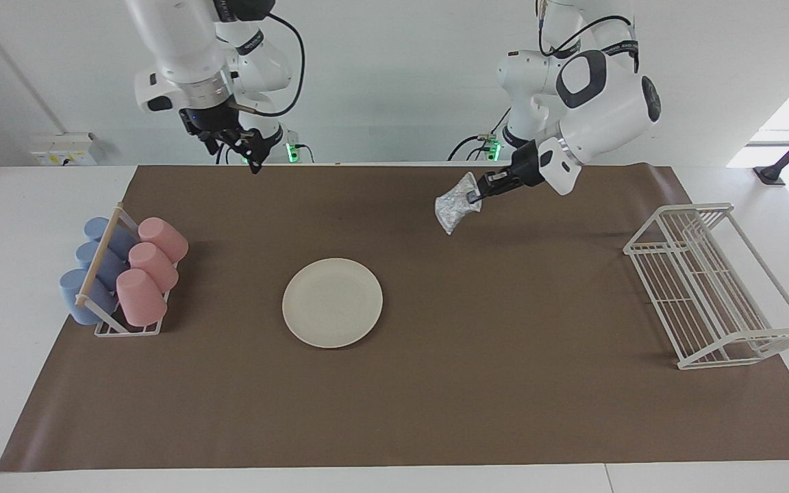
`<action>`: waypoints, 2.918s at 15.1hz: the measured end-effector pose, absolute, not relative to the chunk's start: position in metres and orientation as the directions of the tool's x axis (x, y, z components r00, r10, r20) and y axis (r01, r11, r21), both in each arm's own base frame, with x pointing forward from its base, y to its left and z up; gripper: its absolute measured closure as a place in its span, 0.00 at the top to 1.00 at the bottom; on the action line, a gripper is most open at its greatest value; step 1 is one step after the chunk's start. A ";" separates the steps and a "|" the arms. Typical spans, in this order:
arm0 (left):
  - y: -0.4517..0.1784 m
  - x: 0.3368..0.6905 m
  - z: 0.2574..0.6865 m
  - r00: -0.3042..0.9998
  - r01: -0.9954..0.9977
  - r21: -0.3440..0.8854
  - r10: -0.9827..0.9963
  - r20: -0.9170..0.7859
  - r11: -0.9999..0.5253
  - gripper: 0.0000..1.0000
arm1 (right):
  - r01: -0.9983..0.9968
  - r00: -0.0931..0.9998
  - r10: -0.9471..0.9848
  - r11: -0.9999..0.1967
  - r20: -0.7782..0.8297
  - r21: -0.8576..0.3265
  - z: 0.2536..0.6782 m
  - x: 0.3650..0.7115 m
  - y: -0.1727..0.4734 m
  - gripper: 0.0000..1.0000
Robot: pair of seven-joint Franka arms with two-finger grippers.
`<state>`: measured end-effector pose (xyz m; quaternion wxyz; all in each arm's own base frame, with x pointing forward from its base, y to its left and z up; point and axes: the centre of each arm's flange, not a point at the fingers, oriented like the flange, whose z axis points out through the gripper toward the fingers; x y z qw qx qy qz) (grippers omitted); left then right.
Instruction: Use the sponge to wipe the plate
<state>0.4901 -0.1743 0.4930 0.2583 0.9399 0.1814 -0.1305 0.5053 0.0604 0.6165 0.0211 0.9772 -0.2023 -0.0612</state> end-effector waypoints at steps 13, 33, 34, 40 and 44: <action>-0.092 0.549 0.568 0.986 0.154 -0.447 0.165 0.015 -0.881 0.04 | -0.038 0.999 -0.037 -0.999 -0.038 -0.011 0.608 0.552 0.010 1.00; -0.019 0.604 0.418 0.972 0.231 -0.778 0.101 0.212 -0.584 0.04 | -0.028 0.997 -0.026 -1.000 -0.077 -0.015 0.614 0.544 -0.019 1.00; -0.020 0.605 0.418 0.971 0.234 -0.776 0.101 0.216 -0.586 0.04 | -0.028 0.997 -0.027 -1.000 -0.077 -0.015 0.614 0.544 -0.019 1.00; -0.026 0.607 0.418 0.969 0.234 -0.761 0.081 0.234 -0.605 0.33 | -0.028 0.997 -0.027 -1.000 -0.076 -0.015 0.614 0.544 -0.019 1.00; -0.027 0.607 0.418 0.969 0.233 -0.760 0.078 0.235 -0.606 0.78 | -0.028 0.997 -0.027 -1.000 -0.076 -0.015 0.614 0.544 -0.019 1.00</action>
